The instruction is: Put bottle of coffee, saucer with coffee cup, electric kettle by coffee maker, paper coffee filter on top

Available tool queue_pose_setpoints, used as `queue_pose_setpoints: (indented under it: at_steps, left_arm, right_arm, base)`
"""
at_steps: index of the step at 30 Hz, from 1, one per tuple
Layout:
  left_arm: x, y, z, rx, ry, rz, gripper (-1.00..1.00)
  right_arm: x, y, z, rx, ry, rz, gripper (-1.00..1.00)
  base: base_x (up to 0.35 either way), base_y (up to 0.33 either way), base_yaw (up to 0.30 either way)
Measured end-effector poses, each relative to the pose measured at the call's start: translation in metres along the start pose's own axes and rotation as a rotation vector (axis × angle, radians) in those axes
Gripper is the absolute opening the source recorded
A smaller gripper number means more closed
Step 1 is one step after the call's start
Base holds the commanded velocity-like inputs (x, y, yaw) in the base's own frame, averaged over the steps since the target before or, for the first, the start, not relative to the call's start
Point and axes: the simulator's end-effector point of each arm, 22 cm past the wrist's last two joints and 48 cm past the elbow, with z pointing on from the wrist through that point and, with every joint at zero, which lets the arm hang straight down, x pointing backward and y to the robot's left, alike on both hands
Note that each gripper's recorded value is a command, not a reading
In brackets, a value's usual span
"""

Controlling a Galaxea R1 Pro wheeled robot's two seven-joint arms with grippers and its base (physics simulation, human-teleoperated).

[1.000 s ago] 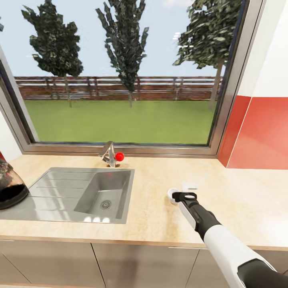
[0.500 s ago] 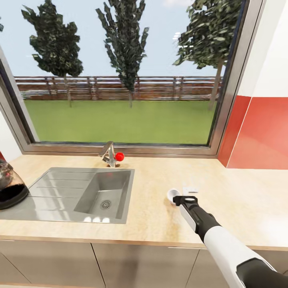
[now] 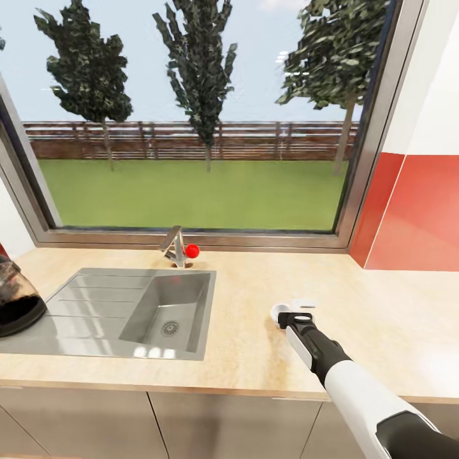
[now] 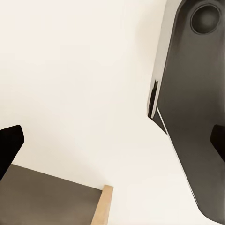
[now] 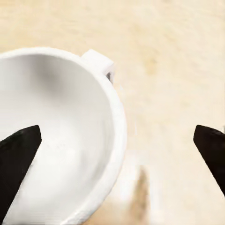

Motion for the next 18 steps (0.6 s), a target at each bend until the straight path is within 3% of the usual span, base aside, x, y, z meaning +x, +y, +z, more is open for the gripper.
queue_pose_setpoints:
  at_steps: [6,18]
  left_arm:
    - [0.0001,0.0000,0.0000,0.000,-0.001,0.000,1.00]
    - [-0.0002,0.0012,0.0001,-0.001,-0.001,0.000,1.00]
  right_arm:
    - [-0.0028,-0.0027,-0.0008,0.011,-0.008,-0.024,-1.00]
    - [-0.0026,-0.0015,-0.0008,0.008,-0.007,-0.020,-1.00]
  base:
    - [0.000,0.000,0.000]
    - [0.000,0.000,0.000]
